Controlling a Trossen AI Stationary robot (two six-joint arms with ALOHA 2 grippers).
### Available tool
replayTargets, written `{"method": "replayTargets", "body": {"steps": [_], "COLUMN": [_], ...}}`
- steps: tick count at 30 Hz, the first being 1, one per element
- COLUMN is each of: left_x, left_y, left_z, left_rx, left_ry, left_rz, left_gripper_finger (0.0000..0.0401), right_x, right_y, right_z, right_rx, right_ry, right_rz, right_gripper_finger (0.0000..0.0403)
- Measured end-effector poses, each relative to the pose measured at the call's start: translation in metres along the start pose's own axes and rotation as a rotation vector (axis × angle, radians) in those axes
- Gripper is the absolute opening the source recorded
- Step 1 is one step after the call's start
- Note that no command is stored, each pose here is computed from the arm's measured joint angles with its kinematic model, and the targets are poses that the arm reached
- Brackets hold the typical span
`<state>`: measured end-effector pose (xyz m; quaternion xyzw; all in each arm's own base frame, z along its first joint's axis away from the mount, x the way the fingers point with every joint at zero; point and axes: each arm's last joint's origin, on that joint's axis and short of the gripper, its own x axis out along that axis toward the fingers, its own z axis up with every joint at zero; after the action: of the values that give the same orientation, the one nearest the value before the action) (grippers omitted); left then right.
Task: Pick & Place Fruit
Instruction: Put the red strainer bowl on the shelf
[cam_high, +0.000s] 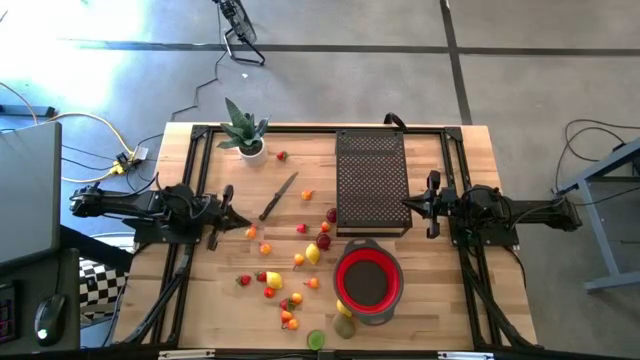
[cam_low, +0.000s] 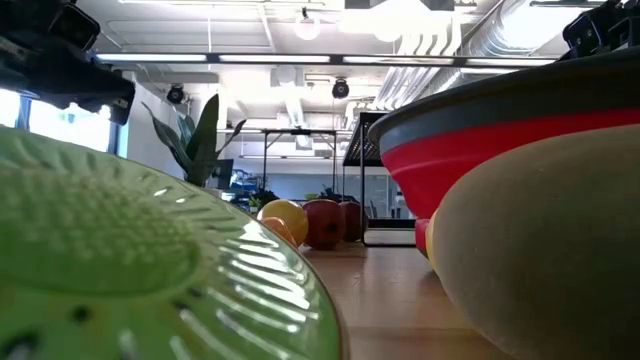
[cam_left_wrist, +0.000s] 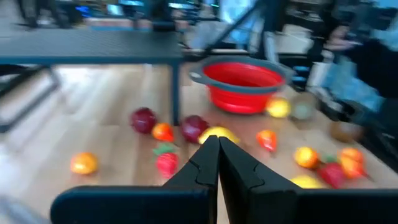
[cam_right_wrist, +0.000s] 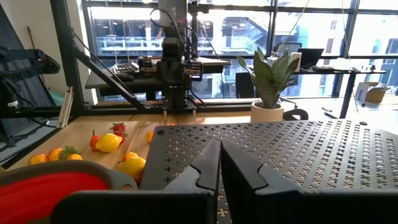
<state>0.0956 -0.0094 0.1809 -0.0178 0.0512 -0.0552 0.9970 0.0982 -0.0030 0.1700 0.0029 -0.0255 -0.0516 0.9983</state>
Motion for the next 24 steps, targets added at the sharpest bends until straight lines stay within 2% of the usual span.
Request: {"method": "replayTargets", "body": {"steps": [5,16,21,24], "left_x": [-0.0002,-0.0004,0.0004,0.0018], "left_y": [0.0020,0.0027,0.0057,0.0072], "left_z": [0.0052,0.0075,0.0066,0.0051], "left_rx": [-0.019,0.009,0.020,0.006], "left_ry": [-0.057,-0.080,-0.068,-0.050], "left_rz": [0.074,0.101,0.205,0.255], "left_gripper_finger": [0.0006,0.0006,0.0006,0.0006], "right_x": [0.0000,0.0000,0.0000,-0.0001], "right_y": [0.0001,0.0001,0.0001,-0.0002], "right_z": [0.0000,0.0022,0.0022,0.0028], "right_rx": [0.000,0.002,0.007,0.060], "right_ry": [0.000,-0.021,-0.023,-0.029], "right_rz": [0.003,0.003,0.002,-0.006], "right_gripper_finger": [0.0008,0.0008,0.0008,0.0008]}}
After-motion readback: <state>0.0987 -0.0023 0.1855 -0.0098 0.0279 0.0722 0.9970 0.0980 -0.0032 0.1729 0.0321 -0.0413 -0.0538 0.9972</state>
